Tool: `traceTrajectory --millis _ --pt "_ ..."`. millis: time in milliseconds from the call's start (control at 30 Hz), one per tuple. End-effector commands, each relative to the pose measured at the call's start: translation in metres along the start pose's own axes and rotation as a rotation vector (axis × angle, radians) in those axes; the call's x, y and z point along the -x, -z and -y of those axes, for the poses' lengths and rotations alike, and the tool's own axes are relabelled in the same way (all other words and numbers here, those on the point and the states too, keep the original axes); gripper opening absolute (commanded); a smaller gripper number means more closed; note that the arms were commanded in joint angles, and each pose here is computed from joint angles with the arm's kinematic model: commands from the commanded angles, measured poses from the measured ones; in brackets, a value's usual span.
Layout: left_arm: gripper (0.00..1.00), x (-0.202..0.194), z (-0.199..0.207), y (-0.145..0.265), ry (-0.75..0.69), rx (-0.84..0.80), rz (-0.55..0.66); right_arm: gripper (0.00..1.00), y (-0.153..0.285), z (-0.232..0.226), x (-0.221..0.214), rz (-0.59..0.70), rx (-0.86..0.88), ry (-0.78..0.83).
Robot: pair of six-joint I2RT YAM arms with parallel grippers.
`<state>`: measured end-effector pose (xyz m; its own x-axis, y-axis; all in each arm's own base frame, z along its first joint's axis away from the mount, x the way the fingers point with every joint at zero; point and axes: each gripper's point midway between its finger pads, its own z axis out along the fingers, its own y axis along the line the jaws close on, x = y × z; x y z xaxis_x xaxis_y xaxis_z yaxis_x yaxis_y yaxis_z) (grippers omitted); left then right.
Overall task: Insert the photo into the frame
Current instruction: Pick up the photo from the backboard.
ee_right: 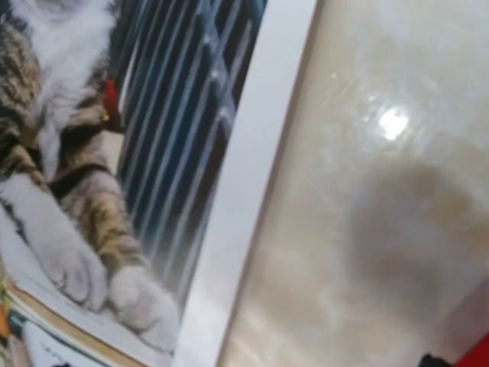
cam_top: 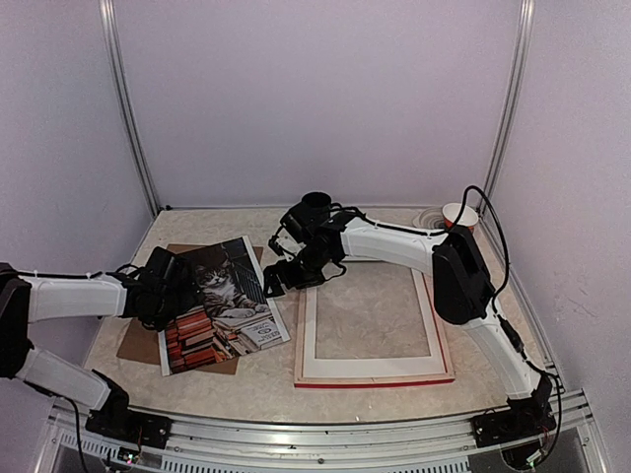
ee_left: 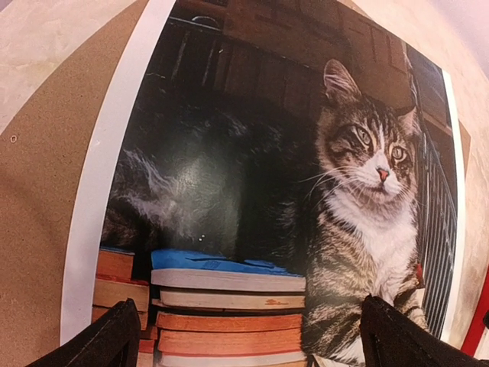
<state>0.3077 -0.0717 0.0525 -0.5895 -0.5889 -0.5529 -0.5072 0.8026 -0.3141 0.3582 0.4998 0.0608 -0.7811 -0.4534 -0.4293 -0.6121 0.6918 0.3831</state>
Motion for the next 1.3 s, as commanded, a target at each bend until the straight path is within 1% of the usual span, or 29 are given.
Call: traceTrajectory --millis 0,67,133,200,367,600,833,1133,1267 --pt "0.99 0.01 -0.003 0.003 0.014 0.008 0.04 0.99 0.028 -0.012 0.013 0.082 0.002 0.044" --pt "0.99 0.008 -0.002 0.002 0.021 0.003 0.026 0.99 0.031 -0.024 0.016 0.11 0.074 0.043" --pt "0.99 0.005 -0.004 -0.001 0.029 0.008 0.011 0.99 0.033 -0.037 0.019 0.105 0.157 0.038" --pt "0.99 0.003 -0.008 -0.004 0.04 0.012 -0.003 0.99 0.029 -0.046 0.019 0.09 0.186 0.04" --pt "0.99 -0.003 -0.018 -0.012 0.048 0.03 -0.023 0.99 0.017 -0.048 0.018 0.07 0.169 0.043" --pt "0.99 -0.01 -0.022 -0.018 0.049 0.032 -0.04 0.99 0.004 -0.042 0.007 0.034 0.16 0.026" --pt "0.99 -0.018 -0.012 -0.025 0.045 0.0 -0.069 0.99 -0.004 -0.043 -0.002 0.007 0.161 0.035" --pt "0.99 -0.025 0.004 -0.022 0.019 -0.031 -0.072 0.99 -0.014 -0.041 -0.009 -0.017 0.169 0.014" --pt "0.99 -0.019 0.004 -0.017 0.023 -0.031 -0.056 0.99 -0.02 -0.04 -0.015 -0.038 0.175 0.007"
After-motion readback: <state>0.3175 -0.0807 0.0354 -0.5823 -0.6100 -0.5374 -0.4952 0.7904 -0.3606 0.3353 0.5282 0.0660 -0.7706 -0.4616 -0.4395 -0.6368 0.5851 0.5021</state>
